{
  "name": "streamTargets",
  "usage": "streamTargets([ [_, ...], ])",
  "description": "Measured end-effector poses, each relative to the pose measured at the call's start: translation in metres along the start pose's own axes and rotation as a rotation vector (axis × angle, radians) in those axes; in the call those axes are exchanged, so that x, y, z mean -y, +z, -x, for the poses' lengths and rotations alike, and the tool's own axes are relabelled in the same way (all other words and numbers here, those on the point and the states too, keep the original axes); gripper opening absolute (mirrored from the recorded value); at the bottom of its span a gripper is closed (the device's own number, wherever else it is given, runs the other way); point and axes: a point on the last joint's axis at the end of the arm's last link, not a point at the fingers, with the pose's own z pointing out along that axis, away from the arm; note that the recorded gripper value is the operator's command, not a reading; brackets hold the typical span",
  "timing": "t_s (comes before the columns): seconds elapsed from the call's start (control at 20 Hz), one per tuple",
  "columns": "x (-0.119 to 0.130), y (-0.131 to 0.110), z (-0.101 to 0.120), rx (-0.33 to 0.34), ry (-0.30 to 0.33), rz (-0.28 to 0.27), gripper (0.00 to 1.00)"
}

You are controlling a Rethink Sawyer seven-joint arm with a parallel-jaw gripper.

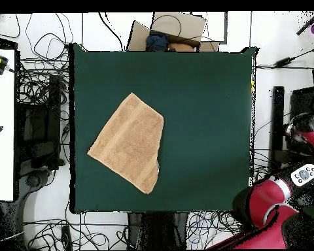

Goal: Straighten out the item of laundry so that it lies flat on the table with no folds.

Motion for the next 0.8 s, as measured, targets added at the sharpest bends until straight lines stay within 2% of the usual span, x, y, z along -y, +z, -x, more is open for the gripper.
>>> streamTargets([
  [0.1,0.002,-0.004,0.003,0.045,-0.005,0.057,1.00],
  [0.15,0.005,-0.011,0.004,0.085,-0.015,0.115,1.00],
  [0.3,0.010,-0.019,0.002,0.115,-0.037,0.169,1.00],
  [0.4,0.016,-0.034,-0.004,0.133,-0.072,0.226,1.00],
  [0.45,0.017,-0.039,-0.005,0.134,-0.083,0.237,1.00],
  [0.6,0.019,-0.075,-0.013,0.118,-0.173,0.283,1.00],
  [0.7,0.018,-0.088,-0.015,0.111,-0.201,0.294,1.00],
  [0.75,0.015,-0.119,-0.016,0.096,-0.265,0.312,1.00],
  [0.8,0.013,-0.130,-0.017,0.091,-0.286,0.318,1.00],
])
